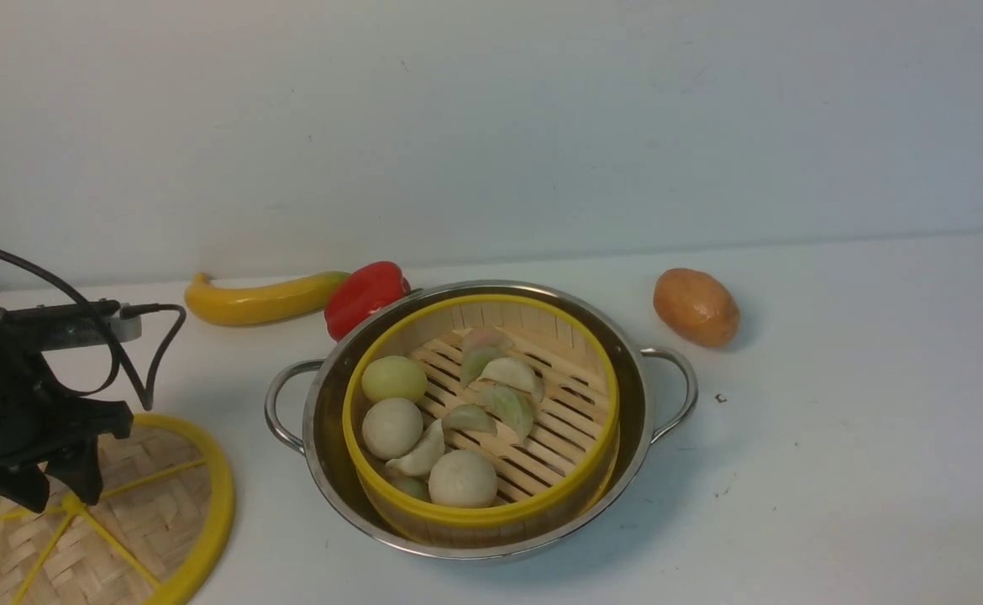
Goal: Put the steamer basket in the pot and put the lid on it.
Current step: Use the left arm to lift the lid of the steamer
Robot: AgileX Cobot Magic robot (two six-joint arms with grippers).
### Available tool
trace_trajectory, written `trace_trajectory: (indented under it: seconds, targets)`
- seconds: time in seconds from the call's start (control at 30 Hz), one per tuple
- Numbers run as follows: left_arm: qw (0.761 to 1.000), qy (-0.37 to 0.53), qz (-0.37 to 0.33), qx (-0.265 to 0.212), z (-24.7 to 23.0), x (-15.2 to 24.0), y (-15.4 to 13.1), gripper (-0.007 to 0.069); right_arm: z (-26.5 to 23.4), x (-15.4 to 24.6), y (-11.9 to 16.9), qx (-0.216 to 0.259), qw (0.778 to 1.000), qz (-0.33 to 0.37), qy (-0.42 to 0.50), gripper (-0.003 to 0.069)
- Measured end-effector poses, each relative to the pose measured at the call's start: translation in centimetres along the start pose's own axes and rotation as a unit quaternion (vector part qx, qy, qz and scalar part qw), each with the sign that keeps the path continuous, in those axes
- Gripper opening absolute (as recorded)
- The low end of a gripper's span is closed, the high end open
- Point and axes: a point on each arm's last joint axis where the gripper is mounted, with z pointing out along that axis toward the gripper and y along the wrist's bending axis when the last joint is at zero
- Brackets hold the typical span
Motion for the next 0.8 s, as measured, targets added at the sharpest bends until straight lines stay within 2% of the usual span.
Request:
trace_trajectory:
  seconds: [0.57,0.67,0.77,0.8]
  targets:
    - [1.0,0.025,-0.001,0.004,1.2,0.0,0.0,0.0317,0.0,0.0,0.0,0.0,1.0,0.0,0.0,0.0171]
    - [1.0,0.025,-0.002,0.004,1.2,0.0,0.0,0.025,0.0,0.0,0.0,0.0,1.0,0.0,0.0,0.0171]
    - [1.0,0.027,-0.001,0.004,1.1,0.0,0.0,0.0125,0.0,0.0,0.0,0.0,1.0,0.0,0.0,0.0171]
    - [1.0,0.027,-0.002,0.004,1.0,0.0,0.0,0.0114,0.0,0.0,0.0,0.0,1.0,0.0,0.0,0.0171]
